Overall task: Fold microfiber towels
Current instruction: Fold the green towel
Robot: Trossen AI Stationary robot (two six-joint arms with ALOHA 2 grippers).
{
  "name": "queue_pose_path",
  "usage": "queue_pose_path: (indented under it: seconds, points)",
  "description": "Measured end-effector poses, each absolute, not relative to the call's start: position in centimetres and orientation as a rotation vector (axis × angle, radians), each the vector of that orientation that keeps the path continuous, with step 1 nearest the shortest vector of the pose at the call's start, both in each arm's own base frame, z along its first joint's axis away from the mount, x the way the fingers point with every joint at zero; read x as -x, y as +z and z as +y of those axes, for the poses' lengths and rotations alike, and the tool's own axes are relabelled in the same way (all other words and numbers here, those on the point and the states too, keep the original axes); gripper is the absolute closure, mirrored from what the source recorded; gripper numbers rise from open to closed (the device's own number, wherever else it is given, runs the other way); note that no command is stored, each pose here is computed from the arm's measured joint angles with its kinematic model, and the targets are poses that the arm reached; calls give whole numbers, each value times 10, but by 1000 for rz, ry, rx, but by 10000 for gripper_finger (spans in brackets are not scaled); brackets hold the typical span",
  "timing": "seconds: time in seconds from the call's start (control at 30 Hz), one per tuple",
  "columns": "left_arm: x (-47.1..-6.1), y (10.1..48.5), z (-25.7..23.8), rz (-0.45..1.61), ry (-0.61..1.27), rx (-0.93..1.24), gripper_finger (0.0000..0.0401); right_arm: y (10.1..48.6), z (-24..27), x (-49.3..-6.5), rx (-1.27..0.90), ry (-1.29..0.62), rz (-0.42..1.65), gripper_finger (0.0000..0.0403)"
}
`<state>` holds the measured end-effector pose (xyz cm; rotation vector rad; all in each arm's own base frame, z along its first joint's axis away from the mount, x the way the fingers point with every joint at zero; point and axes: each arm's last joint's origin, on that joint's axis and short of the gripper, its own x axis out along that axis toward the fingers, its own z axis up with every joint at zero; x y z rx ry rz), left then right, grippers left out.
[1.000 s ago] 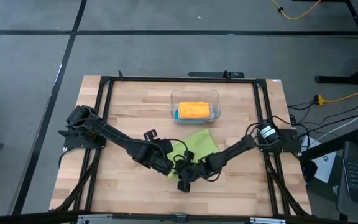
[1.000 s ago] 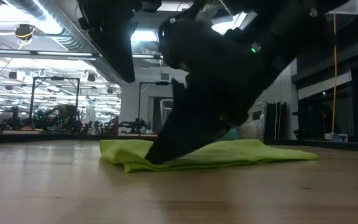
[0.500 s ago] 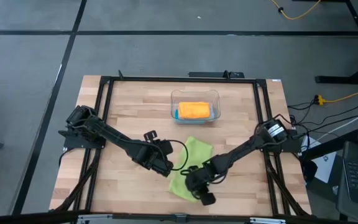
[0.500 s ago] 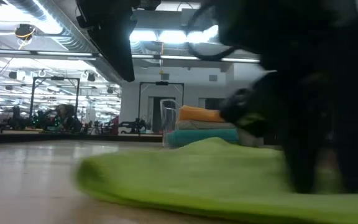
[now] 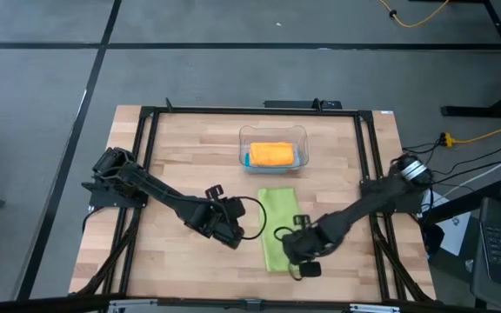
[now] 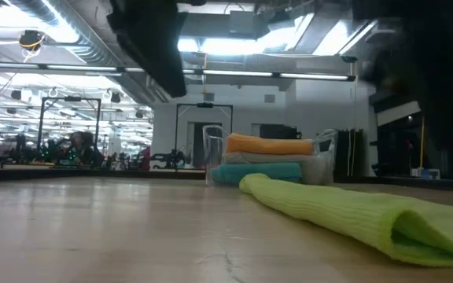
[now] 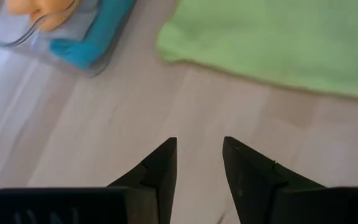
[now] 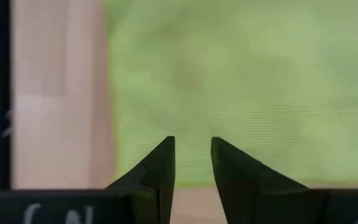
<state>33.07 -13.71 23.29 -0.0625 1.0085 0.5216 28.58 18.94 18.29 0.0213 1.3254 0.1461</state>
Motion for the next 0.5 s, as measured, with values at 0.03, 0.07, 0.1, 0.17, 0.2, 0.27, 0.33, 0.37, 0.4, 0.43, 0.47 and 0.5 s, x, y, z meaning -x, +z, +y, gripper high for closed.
queue_pose_path:
  seconds: [0.03,0.07,0.1,0.17,0.2,0.27,0.33,0.37,0.4,0.43,0.47,0.5]
  points:
    - [-332,233,-139,995,509,68,277,190,191,-282,0,101,1284,296]
    - [-334,234,-140,983,491,73,277,194,194,-278,22,69,1249,296]
    - [-336,235,-142,970,466,83,277,197,196,-274,35,53,1226,296]
    - [-342,236,-146,943,392,110,277,206,203,-266,40,59,1182,296]
    - [-345,237,-150,928,347,121,277,209,207,-263,44,65,1169,296]
    - [-354,237,-159,879,243,126,277,208,215,-257,67,69,1153,296]
    - [-363,232,-169,842,120,100,277,205,222,-252,91,52,1136,296]
    - [-368,229,-174,822,55,69,277,205,225,-250,100,47,1120,296]
    - [-371,225,-179,807,4,28,277,204,228,-248,104,38,1110,296]
    - [-375,221,-184,783,-43,-3,277,203,231,-246,109,30,1105,296]
    - [-379,218,-188,751,-78,-16,277,201,233,-244,108,25,1104,296]
    - [-382,216,-192,728,-104,-26,277,200,235,-243,107,22,1103,296]
